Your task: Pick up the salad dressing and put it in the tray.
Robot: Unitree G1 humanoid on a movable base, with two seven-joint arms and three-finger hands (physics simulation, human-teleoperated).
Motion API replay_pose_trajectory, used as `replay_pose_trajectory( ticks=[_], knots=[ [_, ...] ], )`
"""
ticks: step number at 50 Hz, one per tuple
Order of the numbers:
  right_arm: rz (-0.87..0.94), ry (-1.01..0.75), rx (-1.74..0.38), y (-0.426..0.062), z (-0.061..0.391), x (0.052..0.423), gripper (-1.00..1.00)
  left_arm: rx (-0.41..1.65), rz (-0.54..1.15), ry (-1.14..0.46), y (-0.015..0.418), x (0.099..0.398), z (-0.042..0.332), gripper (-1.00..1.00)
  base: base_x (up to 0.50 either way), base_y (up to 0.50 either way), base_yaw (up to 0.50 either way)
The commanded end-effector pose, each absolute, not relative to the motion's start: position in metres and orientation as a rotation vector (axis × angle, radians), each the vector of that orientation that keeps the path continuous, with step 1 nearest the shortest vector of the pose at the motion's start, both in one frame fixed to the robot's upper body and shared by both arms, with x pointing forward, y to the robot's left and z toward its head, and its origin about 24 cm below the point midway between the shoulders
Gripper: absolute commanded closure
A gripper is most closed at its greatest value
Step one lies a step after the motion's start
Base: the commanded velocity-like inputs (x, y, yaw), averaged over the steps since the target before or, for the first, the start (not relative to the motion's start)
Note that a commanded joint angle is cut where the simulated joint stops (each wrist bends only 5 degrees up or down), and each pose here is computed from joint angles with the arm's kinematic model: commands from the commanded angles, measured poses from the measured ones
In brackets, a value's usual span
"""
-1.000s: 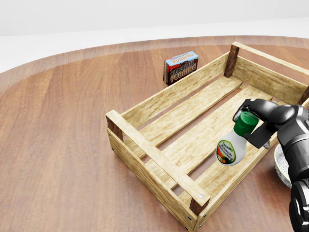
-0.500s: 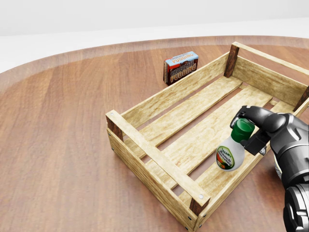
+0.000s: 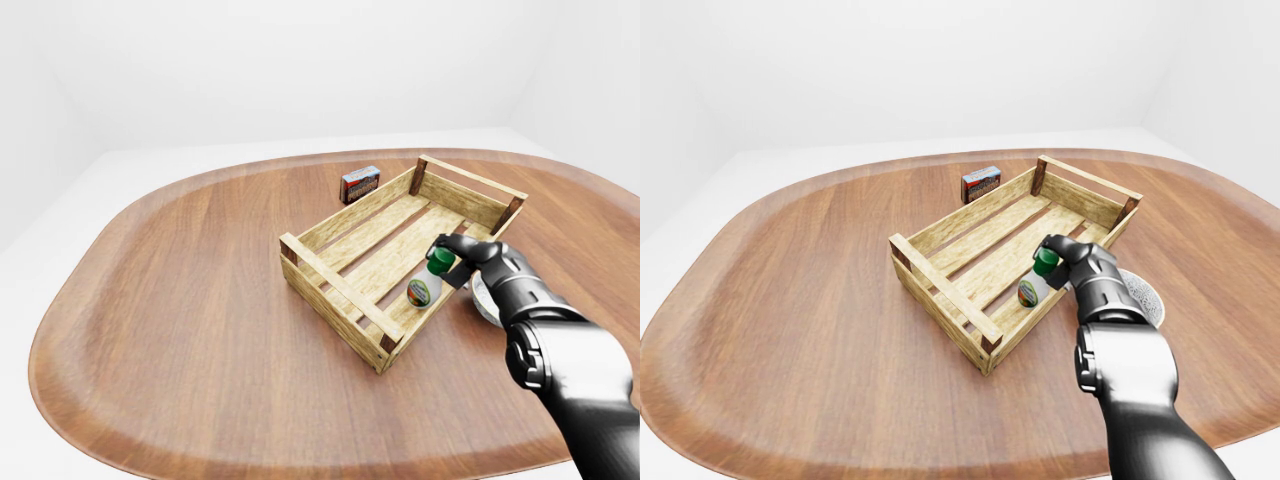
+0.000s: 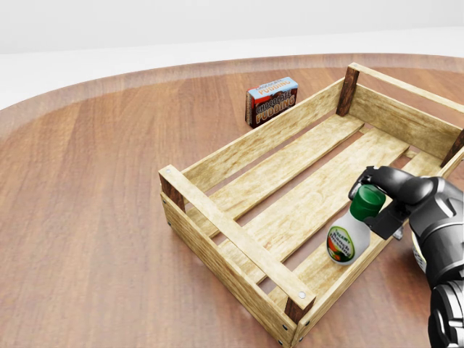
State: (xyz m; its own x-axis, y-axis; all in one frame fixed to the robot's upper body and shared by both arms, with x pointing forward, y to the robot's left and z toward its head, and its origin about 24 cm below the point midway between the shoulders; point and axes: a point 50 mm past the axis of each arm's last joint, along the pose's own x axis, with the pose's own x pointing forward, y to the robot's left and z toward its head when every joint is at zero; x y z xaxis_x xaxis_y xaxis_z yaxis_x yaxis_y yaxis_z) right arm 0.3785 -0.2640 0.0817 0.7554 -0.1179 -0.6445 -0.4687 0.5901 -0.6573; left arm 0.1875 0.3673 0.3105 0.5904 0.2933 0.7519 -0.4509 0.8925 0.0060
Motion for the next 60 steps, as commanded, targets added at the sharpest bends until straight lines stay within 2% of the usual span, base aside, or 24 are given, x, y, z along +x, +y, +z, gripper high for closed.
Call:
replay_pose_trajectory(
  ticks=[1, 5, 6, 27, 35, 37, 38, 40, 42, 43, 45, 47, 48, 51, 55, 60],
  knots=[
    [0.208, 0.711, -0.951, -0.267, 0.079, 0.377, 1.00, 0.207, 0.436, -0.832, 0.367, 0.188, 0.310, -1.00, 0.00, 0.00, 0.00],
    [0.235, 0.732, -0.954, -0.265, 0.075, 0.375, 0.98, 0.207, 0.435, -0.834, 0.367, 0.187, 0.310, -1.00, 0.00, 0.00, 0.00],
    [0.238, 0.733, -0.959, -0.264, 0.074, 0.375, -1.00, 0.208, 0.435, -0.833, 0.367, 0.187, 0.310, -1.00, 0.00, 0.00, 0.00],
    [0.272, 0.755, -0.976, -0.264, 0.075, 0.375, -1.00, 0.208, 0.433, -0.843, 0.366, 0.186, 0.312, -1.00, 0.00, 0.00, 0.00],
    [0.276, 0.786, -1.053, -0.277, 0.096, 0.378, -1.00, 0.205, 0.432, -0.851, 0.366, 0.185, 0.313, -1.00, 0.00, 0.00, 0.00],
    [0.255, 0.778, -1.100, -0.286, 0.122, 0.383, -1.00, 0.204, 0.433, -0.852, 0.366, 0.185, 0.313, -1.00, 0.00, 0.00, 0.00],
    [0.215, 0.749, -1.145, -0.294, 0.162, 0.389, -1.00, 0.203, 0.432, -0.851, 0.366, 0.185, 0.313, -1.00, 0.00, 0.00, 0.00],
    [0.169, 0.729, -1.203, -0.302, 0.204, 0.392, -1.00, 0.199, 0.429, -0.852, 0.365, 0.186, 0.313, -1.00, 0.00, 0.00, 0.00],
    [0.065, 0.637, -1.244, -0.307, 0.265, 0.391, -1.00, 0.199, 0.424, -0.851, 0.363, 0.187, 0.312, -1.00, 0.00, 0.00, 0.00],
    [-0.054, 0.534, -1.289, -0.309, 0.326, 0.382, -1.00, 0.196, 0.420, -0.855, 0.362, 0.187, 0.313, -1.00, 0.00, 0.00, 0.00],
    [-0.156, 0.400, -1.286, -0.306, 0.385, 0.366, -1.00, 0.195, 0.416, -0.855, 0.362, 0.187, 0.312, -1.00, 0.00, 0.00, 0.00],
    [-0.225, 0.306, -1.283, -0.302, 0.425, 0.350, -1.00, 0.194, 0.415, -0.855, 0.362, 0.187, 0.312, -1.00, 0.00, 0.00, 0.00],
    [-0.289, 0.200, -1.275, -0.296, 0.464, 0.330, -1.00, 0.194, 0.414, -0.857, 0.361, 0.187, 0.312, -1.00, 0.00, 0.00, 0.00],
    [-0.367, 0.111, -1.276, -0.292, 0.501, 0.304, -1.00, 0.191, 0.412, -0.865, 0.361, 0.186, 0.314, -1.00, 0.00, 0.00, 0.00],
    [-0.348, 0.088, -1.255, -0.289, 0.501, 0.306, -1.00, 0.188, 0.410, -0.867, 0.360, 0.187, 0.314, -1.00, 0.00, 0.00, 0.00],
    [-0.245, -0.049, -1.130, -0.274, 0.504, 0.311, -1.00, 0.185, 0.395, -0.874, 0.356, 0.187, 0.314, -1.00, 0.00, 0.00, 0.00]
  ],
)
